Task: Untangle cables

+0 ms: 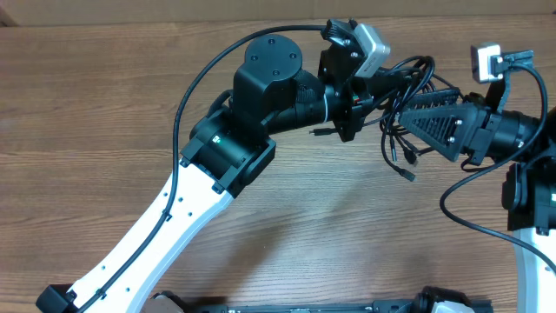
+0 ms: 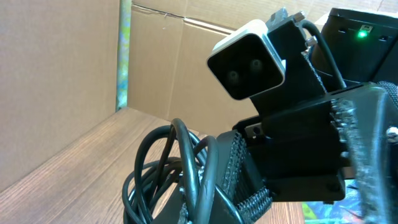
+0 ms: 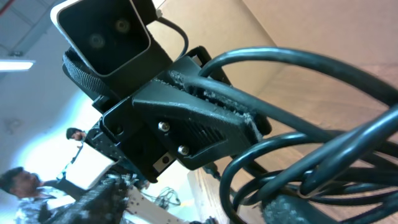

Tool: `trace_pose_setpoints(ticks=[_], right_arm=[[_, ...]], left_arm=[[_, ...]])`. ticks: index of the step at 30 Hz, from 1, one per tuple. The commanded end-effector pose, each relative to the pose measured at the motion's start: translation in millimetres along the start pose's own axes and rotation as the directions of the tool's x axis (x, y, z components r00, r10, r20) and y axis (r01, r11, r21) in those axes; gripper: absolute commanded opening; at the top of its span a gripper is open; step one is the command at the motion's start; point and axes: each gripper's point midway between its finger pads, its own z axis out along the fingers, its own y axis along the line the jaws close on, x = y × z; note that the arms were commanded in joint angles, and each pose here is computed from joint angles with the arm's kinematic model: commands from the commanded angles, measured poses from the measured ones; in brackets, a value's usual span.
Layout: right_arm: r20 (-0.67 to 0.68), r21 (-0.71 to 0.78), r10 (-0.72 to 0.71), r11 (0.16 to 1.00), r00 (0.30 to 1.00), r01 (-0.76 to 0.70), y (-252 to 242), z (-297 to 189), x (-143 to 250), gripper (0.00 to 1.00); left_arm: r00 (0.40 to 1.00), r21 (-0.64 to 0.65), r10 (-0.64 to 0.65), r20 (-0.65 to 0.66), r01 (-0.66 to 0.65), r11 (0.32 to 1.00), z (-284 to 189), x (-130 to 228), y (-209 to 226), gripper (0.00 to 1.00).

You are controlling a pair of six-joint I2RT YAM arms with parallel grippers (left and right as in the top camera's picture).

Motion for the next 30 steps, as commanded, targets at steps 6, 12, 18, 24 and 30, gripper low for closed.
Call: trace_pose_setpoints(ticks=[6, 12, 18, 24, 30], right_arm=[[0.059, 0.066, -0.021, 0.998, 0.998, 0.017, -9.3, -9.4, -12.6, 0.51], [0.068, 0.077, -0.005, 0.997, 0.998, 0.000, -17.6, -10.8, -15.4, 0.41], [0.067, 0.077, 0.019, 0.997, 0.998, -0.024, -26.9, -10.3, -16.5, 0.29], [0.064, 0.075, 0.019, 0.997, 0.998, -0.024, -26.3, -10.3, -16.1, 0.29], [0.065, 0.075, 0.018, 0.997, 0.998, -0.023, -26.3, -10.3, -16.3, 0.29]], left_arm=[[0.999, 0.075, -0.003, 0.046, 0.000, 0.997, -0.7, -16.1, -16.4, 0.04], [0.998, 0.101, -0.005, 0.069, -0.002, 0.995, -1.5, -22.6, -21.3, 0.04], [0.998, 0.124, -0.005, 0.060, -0.002, 0.992, -1.9, -20.9, -25.2, 0.04], [0.998, 0.099, -0.008, 0.063, 0.002, 0.995, -5.6, -22.1, -14.9, 0.04], [0.998, 0.084, -0.020, 0.065, 0.014, 0.996, -8.9, -23.3, -7.5, 0.04]])
